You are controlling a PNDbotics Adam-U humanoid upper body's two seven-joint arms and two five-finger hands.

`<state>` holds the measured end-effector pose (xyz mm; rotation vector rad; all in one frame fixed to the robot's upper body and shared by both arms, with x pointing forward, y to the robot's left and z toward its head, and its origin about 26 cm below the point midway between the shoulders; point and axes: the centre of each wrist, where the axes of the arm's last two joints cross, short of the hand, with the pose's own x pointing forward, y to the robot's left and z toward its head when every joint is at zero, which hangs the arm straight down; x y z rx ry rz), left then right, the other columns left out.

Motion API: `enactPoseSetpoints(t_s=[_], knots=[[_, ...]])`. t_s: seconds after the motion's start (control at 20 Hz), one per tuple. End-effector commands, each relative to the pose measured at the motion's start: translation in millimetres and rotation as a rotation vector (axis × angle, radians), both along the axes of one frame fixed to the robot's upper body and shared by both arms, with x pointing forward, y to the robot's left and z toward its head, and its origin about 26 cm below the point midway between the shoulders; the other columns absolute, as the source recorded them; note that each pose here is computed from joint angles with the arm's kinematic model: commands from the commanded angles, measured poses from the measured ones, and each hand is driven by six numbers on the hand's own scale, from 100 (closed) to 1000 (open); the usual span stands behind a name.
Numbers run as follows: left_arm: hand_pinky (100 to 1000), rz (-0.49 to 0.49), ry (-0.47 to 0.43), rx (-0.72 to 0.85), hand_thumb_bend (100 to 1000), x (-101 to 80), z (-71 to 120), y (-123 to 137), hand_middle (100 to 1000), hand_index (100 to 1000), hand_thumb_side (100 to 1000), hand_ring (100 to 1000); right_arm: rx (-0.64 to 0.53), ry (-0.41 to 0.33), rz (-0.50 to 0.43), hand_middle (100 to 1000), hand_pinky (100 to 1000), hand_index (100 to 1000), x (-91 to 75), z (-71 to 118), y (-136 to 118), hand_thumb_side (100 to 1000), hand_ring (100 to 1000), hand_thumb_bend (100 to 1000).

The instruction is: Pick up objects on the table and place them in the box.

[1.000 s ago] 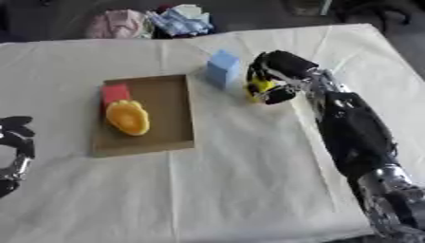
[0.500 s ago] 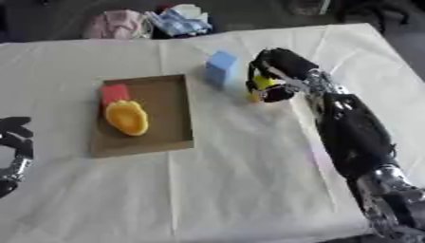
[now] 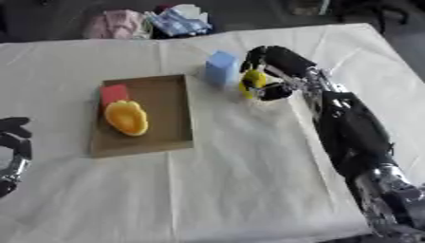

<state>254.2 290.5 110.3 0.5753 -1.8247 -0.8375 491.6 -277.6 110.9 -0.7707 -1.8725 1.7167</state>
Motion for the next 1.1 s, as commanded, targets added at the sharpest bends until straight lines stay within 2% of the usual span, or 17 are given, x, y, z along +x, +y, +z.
enactPoseSetpoints(t_s=[0.05, 0.4, 0.75, 0.95, 1.1], knots=[[658, -0.003, -0.021, 0.010, 100, -0.8, 7.3, 1.9, 613, 839, 556, 567, -0.083, 0.000, -0.073, 906, 811, 983, 2.7, 17.7, -12.8, 244, 857, 100], [659, -0.002, -0.021, 0.010, 100, -1.0, 7.0, 2.2, 613, 839, 556, 566, -0.177, 0.078, -0.188, 949, 844, 1000, 1.2, 14.8, -21.7, 267, 910, 100], [659, -0.002, -0.020, 0.009, 100, -1.1, 6.7, 1.9, 613, 839, 557, 566, -0.208, 0.117, -0.238, 946, 844, 998, -0.2, 8.8, -25.2, 274, 915, 100], [659, -0.003, -0.021, 0.008, 100, -1.0, 6.8, 1.7, 613, 839, 556, 566, -0.226, 0.137, -0.232, 920, 832, 986, -0.1, 5.8, -22.5, 279, 900, 100], [659, -0.003, -0.019, 0.007, 100, -1.2, 6.5, 1.8, 612, 839, 557, 566, -0.240, 0.145, -0.215, 812, 796, 932, 0.2, 5.6, -20.2, 290, 844, 100]])
